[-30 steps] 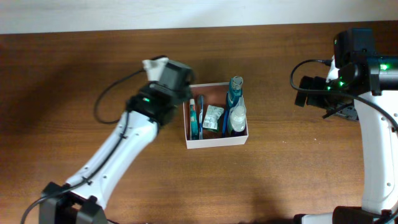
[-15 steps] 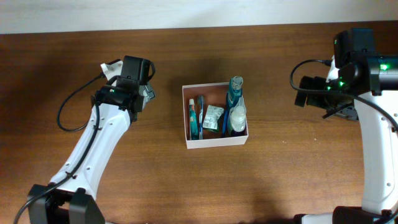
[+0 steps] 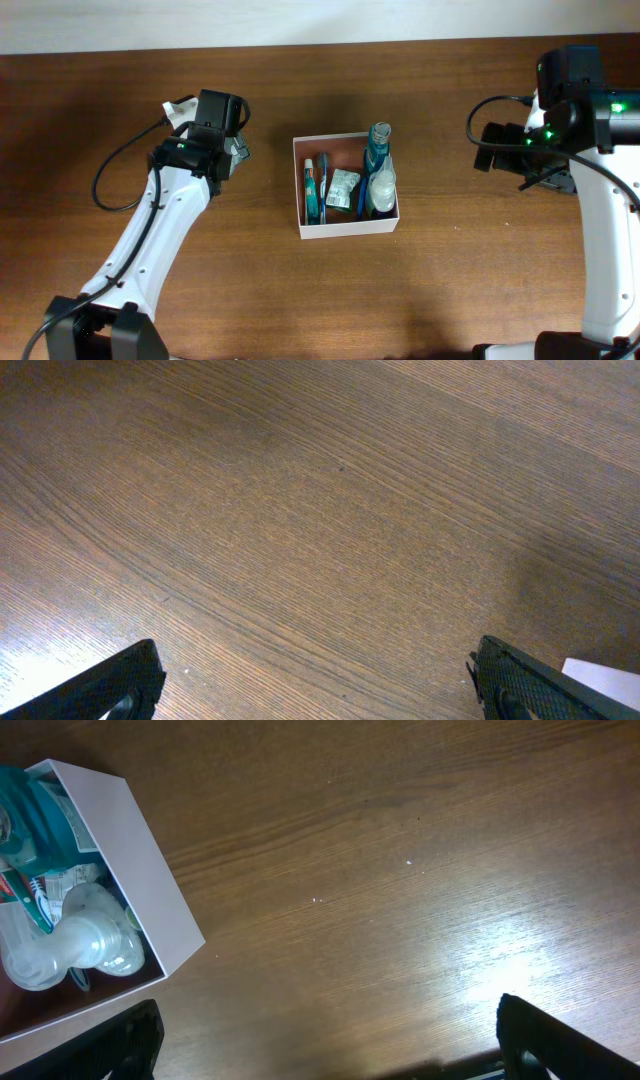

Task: Pack container

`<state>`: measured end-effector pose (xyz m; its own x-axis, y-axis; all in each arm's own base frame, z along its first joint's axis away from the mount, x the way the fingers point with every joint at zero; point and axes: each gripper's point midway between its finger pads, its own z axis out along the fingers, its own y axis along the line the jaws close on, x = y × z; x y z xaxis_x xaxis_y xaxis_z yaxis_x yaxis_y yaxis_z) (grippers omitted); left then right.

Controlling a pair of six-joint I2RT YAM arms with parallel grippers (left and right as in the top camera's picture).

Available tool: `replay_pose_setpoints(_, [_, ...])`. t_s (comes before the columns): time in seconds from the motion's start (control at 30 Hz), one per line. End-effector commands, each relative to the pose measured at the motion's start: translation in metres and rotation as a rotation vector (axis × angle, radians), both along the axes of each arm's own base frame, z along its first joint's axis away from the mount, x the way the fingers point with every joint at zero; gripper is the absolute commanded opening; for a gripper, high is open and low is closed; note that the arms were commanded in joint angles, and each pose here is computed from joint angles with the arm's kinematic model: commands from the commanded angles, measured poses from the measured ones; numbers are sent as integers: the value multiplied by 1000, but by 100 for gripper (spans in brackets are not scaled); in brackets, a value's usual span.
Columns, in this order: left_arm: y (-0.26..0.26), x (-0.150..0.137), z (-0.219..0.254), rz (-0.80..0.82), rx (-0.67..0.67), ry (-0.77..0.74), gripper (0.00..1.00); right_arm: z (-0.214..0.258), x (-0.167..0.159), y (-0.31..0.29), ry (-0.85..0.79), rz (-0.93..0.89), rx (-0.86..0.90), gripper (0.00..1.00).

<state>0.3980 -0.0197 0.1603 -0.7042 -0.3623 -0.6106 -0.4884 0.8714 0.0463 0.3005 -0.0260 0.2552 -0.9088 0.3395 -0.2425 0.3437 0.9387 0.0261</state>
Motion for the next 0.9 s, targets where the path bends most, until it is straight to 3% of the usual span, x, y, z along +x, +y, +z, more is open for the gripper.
replay_pose_setpoints(0.0, [3, 1, 13, 1, 12, -27, 99, 9, -1, -4, -30, -13, -13, 98])
replay_pose_setpoints(0.47, [3, 1, 13, 1, 12, -27, 99, 22, -9, -3, -78, -12, -15, 98])
replay_pose_setpoints(0.87, [3, 1, 13, 1, 12, -27, 99, 110, -87, 2, -449, -13, -38, 98])
